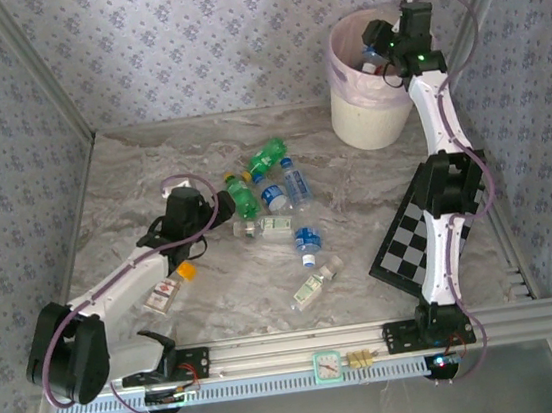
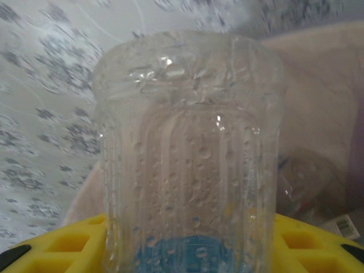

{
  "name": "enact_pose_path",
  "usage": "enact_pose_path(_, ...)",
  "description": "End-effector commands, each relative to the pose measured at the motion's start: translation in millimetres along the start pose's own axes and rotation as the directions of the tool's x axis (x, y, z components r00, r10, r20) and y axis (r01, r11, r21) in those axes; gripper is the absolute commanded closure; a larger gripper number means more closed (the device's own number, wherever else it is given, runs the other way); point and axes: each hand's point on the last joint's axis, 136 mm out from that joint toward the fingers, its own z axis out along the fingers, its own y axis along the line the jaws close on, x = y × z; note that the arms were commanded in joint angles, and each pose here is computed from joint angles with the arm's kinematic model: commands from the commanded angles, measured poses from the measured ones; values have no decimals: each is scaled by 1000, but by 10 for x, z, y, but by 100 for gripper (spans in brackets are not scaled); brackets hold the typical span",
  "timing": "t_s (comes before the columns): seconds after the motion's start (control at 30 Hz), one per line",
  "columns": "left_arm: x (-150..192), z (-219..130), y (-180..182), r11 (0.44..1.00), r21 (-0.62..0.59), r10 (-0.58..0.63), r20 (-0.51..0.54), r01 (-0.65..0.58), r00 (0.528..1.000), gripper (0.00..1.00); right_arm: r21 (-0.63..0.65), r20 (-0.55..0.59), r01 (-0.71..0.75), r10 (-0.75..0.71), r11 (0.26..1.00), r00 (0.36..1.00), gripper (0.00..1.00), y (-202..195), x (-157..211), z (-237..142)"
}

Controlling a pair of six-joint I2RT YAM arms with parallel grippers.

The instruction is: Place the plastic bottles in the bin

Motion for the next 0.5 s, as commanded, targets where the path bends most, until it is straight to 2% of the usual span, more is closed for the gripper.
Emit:
enact_pose_path(0.0, -36, -47, 48, 1000, -11, -6, 15, 6, 1000, 0, -5, 10, -11, 11, 1000, 1000, 49, 24, -95, -57)
enact_pose_path(0.07, -36, -46, 39, 1000, -8, -6, 15, 7, 1000, 0, -1, 5, -11, 11, 1000, 1000, 43, 13, -79, -50)
enact_pose_path(0.13, -40, -43, 30, 1000, -5, -9, 14, 9, 1000, 0, 1, 6, -9, 9, 1000, 1000, 32, 14, -87, -61)
enact_pose_path(0.23, -42, -48, 25, 1000, -3, -10, 13, 10, 1000, 0, 6, 14, -6, 6, 1000, 1000, 12, 16, -119, -88)
enact_pose_path(0.27, -47, -56, 22, 1000, -1, -11, 16, 11, 1000, 0, 5, 15, -4, 4, 1000, 1000, 1, 24, -125, -97)
enact_pose_path(0.47, -55, -86, -5, 1000, 13, -9, 15, 9, 1000, 0, 3, 41, 10, -10, 1000, 999, 0, 111, -251, -252)
